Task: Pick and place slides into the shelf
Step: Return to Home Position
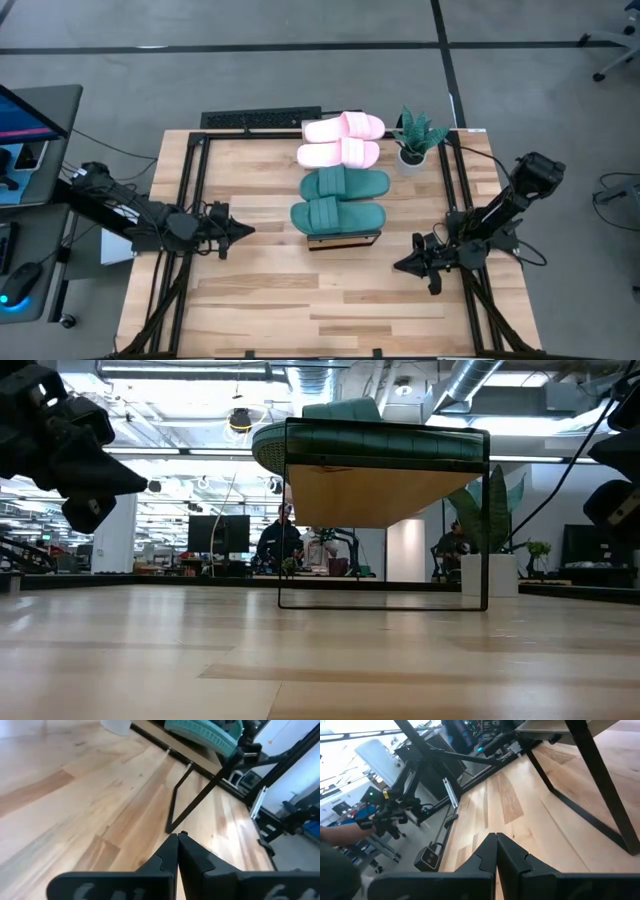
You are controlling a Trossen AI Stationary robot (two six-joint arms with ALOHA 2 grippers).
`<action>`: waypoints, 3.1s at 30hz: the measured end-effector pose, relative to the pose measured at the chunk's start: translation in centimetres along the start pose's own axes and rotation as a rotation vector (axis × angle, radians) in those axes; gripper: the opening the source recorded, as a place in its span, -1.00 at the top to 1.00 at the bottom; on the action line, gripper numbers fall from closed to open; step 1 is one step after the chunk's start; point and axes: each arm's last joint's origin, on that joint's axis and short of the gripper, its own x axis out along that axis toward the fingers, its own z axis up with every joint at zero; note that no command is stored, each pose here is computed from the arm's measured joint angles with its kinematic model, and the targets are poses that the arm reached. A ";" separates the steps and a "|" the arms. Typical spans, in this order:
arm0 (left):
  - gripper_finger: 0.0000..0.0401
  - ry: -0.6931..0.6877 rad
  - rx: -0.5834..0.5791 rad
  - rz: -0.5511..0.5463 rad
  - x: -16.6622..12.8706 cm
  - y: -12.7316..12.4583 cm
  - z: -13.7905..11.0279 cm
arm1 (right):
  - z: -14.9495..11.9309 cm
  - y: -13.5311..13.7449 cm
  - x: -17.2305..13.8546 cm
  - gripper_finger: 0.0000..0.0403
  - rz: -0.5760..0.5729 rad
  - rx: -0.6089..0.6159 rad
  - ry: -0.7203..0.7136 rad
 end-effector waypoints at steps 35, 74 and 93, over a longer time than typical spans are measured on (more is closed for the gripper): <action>1.00 0.020 0.016 0.016 0.0 0.0 0.0 | 0.0 0.0 0.0 1.00 0.000 -0.001 0.001; 1.00 0.019 0.016 0.015 0.0 0.0 0.0 | 0.0 0.0 0.0 1.00 0.000 -0.001 0.001; 1.00 0.001 -0.104 0.012 0.0 -0.1 0.2 | 1.0 0.0 1.2 1.00 -0.055 -0.059 -0.063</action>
